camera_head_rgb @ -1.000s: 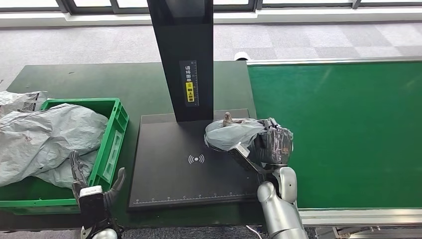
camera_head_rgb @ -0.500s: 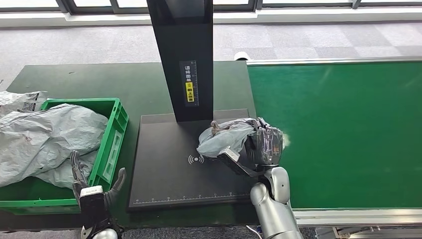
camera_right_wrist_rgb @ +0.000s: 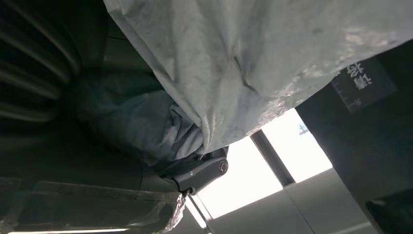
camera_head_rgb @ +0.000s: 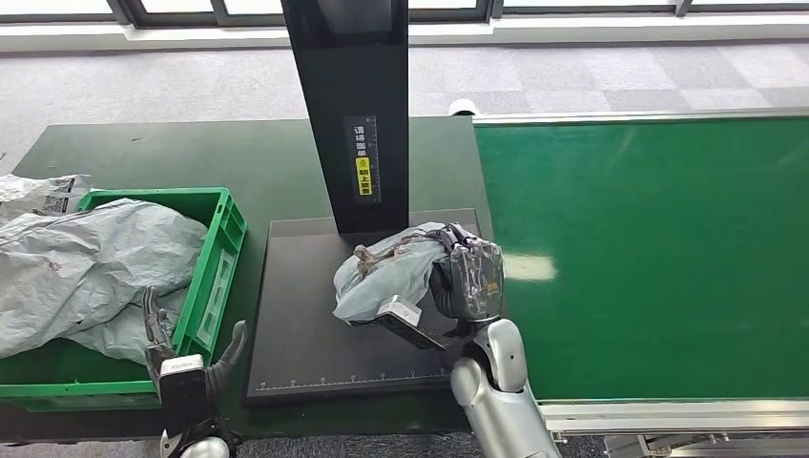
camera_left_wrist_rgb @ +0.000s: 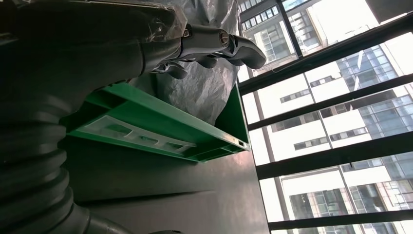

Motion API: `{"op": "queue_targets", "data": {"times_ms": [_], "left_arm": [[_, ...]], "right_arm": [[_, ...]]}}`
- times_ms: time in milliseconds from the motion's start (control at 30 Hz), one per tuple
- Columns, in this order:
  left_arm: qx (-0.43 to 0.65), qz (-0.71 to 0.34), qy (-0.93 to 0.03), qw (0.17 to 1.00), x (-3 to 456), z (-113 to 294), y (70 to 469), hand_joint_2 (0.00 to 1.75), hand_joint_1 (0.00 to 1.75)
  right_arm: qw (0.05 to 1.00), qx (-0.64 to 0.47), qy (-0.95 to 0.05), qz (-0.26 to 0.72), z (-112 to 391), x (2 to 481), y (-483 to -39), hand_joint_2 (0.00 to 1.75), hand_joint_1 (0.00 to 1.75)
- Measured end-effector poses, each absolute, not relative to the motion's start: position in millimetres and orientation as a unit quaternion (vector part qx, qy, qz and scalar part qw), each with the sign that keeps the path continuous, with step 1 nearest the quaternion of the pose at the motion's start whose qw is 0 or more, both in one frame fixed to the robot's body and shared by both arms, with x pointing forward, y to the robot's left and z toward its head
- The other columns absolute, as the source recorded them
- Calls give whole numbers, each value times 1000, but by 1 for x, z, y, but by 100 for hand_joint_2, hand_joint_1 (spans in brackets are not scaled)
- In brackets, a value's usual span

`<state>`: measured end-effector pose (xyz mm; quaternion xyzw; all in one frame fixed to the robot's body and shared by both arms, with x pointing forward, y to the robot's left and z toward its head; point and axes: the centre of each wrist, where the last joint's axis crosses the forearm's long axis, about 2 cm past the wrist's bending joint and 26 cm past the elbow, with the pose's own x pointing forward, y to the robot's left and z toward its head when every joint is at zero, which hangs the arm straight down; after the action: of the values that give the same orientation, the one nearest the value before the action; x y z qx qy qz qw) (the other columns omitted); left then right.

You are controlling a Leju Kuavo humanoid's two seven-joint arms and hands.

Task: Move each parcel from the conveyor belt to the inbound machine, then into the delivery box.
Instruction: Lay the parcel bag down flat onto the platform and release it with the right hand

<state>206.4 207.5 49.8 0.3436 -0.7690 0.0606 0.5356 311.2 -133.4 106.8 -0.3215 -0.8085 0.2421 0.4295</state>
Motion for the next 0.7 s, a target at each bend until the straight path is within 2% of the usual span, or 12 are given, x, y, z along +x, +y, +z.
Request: {"op": "queue_targets", "data": {"times_ms": [133,500,533,633,667,700], "left_arm": [[341,54,-771,535,207,50,205,175,0],[335,47,-771,539,207,47,202,175,0],[335,47,-771,540,207,47,202,175,0],[335,46,-771,540,207,46,201,175,0],[335,45,-770,541,207,46,201,175,0],[335,45,-770,541,207,46,201,175,0]], "right_arm": [[507,-253,-782,259,95,325,-121,175,175],[547,-215,-743,320,74,327,-110,175,175],[548,-213,-742,323,74,328,-110,175,137],[552,-207,-736,333,72,327,-109,175,6],[554,-206,-733,336,71,327,-108,175,0],[556,-205,-731,338,70,326,-108,131,0]]}}
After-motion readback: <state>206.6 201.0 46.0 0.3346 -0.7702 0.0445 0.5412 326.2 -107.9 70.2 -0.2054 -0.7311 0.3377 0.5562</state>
